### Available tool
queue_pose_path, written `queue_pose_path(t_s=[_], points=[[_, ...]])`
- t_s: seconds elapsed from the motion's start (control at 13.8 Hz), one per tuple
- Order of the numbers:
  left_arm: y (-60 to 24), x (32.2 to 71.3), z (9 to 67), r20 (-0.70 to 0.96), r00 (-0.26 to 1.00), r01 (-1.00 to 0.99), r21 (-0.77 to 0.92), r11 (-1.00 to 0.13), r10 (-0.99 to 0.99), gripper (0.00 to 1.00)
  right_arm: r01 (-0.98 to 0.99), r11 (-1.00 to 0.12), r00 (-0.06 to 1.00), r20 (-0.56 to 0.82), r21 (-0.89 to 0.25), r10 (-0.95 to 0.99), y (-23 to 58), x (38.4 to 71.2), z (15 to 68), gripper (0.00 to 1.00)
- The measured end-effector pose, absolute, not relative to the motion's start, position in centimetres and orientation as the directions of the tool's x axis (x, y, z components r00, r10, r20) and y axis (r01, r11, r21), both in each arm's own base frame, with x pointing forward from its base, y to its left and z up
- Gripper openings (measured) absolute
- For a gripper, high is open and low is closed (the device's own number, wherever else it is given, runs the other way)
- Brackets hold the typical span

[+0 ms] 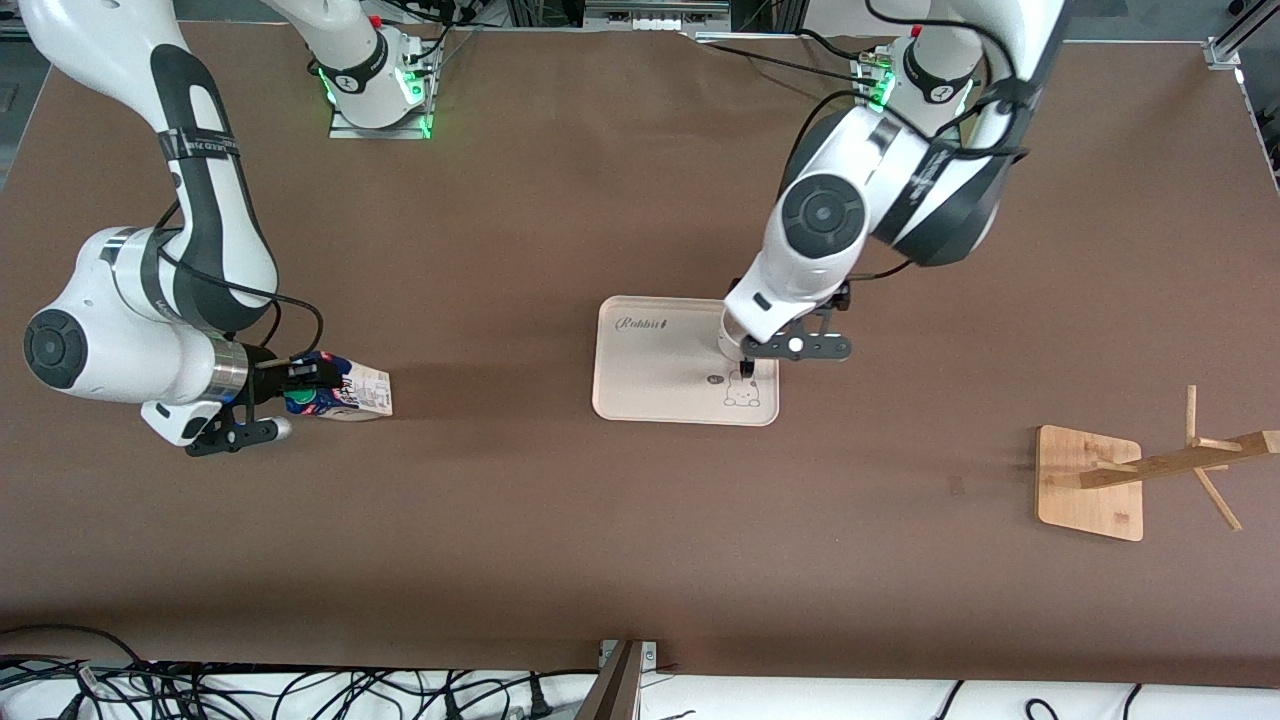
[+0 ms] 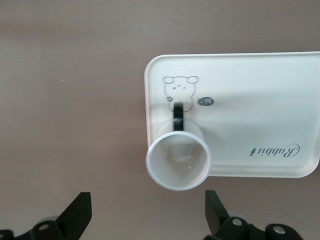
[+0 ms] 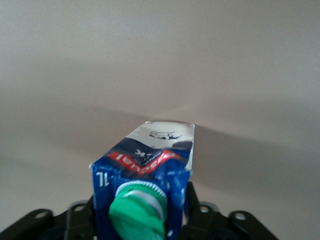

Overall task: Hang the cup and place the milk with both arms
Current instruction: 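Carry the carton off the tray while the left gripper reaches the mug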

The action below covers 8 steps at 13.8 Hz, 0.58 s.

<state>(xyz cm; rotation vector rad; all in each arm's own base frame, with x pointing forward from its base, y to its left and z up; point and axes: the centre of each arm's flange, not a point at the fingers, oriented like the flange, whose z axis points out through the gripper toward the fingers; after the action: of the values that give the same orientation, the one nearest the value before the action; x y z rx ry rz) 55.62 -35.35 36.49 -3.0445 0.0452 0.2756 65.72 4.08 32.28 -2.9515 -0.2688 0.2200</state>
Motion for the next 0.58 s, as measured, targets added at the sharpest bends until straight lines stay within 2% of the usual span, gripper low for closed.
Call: queue_pose_path(t_s=[0.22,0.58], points=[[-38.0,54.9,31.8,-0.185,0.983,-0.026,-0.087,-0.996,-0.01,1.0,0.148,-0.973,0.979,-0.112,-0.176,0.17,4.1,66.0,33.3,1.0],[-40.0,52.2,26.7,-0.141,0.99,0.005,-0.066,-0.998,0.014,1.0,0.114,-0.983,0.99,-0.062,-0.142,0.123,4.3,66.6,40.0,1.0]])
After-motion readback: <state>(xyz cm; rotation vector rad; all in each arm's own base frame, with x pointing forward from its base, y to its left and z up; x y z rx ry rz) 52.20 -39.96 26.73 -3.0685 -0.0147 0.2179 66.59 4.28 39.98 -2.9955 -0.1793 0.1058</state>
